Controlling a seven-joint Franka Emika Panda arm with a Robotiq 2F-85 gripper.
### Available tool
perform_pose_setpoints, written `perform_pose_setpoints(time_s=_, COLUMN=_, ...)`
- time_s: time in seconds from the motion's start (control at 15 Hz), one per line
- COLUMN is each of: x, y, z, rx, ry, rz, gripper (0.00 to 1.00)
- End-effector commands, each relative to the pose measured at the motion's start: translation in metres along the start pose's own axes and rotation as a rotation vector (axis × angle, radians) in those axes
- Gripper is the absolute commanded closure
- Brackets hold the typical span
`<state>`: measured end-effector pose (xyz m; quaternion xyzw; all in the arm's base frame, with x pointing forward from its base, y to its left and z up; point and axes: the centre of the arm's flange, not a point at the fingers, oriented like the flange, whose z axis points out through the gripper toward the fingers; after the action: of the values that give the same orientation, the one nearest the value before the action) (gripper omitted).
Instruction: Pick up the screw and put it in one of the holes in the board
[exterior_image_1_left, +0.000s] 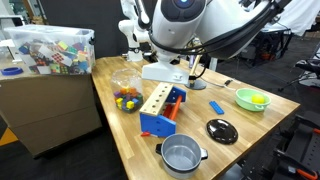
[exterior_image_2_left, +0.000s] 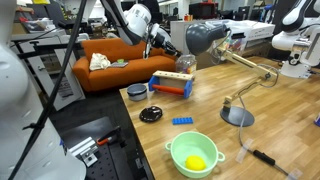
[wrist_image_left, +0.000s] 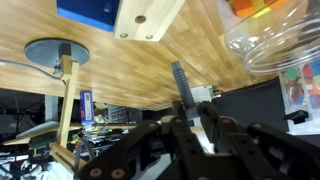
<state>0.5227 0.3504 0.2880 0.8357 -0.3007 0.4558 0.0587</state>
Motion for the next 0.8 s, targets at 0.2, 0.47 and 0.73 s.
perform_pose_setpoints(time_s=0.2, x=-0.004, y=0.000, z=0.002, rx=-0.003, ry=-0.005, rz=0.001, gripper=0.77)
perform_pose_setpoints(time_s=0.47, x=-0.003, y=-0.001, z=0.002, rx=-0.002, ry=-0.005, rz=0.002, gripper=0.94)
perform_pose_setpoints(time_s=0.73, x=-0.007, y=0.003, z=0.011, rx=-0.025, ry=0.035, rz=-0.024, gripper=0.94)
